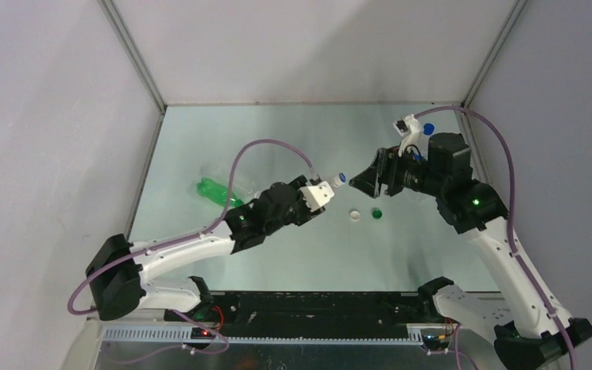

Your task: Screw on the bottle caps

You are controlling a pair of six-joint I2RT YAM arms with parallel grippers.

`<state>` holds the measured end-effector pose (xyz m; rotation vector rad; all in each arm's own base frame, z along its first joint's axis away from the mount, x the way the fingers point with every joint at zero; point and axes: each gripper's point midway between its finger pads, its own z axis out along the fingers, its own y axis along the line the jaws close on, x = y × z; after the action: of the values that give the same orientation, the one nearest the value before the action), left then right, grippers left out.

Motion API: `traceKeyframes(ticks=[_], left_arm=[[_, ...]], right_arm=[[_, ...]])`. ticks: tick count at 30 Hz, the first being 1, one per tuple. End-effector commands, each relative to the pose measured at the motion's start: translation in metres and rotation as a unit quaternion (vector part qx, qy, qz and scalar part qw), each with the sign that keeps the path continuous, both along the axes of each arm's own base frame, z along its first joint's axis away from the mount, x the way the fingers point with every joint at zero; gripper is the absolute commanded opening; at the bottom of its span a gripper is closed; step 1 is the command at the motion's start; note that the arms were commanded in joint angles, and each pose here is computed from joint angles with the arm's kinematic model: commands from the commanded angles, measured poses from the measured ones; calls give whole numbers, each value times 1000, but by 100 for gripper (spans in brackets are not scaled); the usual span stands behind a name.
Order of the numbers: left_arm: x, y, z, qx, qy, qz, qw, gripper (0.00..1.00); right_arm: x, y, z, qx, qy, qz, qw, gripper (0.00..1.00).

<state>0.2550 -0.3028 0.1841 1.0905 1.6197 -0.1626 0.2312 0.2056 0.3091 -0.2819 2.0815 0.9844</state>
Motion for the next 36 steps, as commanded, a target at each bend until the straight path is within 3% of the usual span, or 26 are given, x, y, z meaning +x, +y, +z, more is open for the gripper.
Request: traceKeyframes(ticks=[1, 6, 10, 15, 36], left_arm=[[-28, -3, 4, -27, 95, -113, 989, 38], [-53, -2, 2, 1, 145, -202, 969, 38], [-69, -8, 15, -1, 151, -255, 955, 38], [-78, -14, 22, -3, 166, -286, 944, 38], [-77, -21, 30, 2, 165, -300, 939, 38]], right_arm=[[-45, 4, 29, -33, -186, 188, 964, 71], [-65, -1, 18, -105, -315, 296, 896, 74], [-67, 0, 3, -147, -348, 337, 863, 74], [-66, 9, -5, -163, -365, 363, 842, 72], [-64, 25, -12, -137, -348, 392, 841, 46]])
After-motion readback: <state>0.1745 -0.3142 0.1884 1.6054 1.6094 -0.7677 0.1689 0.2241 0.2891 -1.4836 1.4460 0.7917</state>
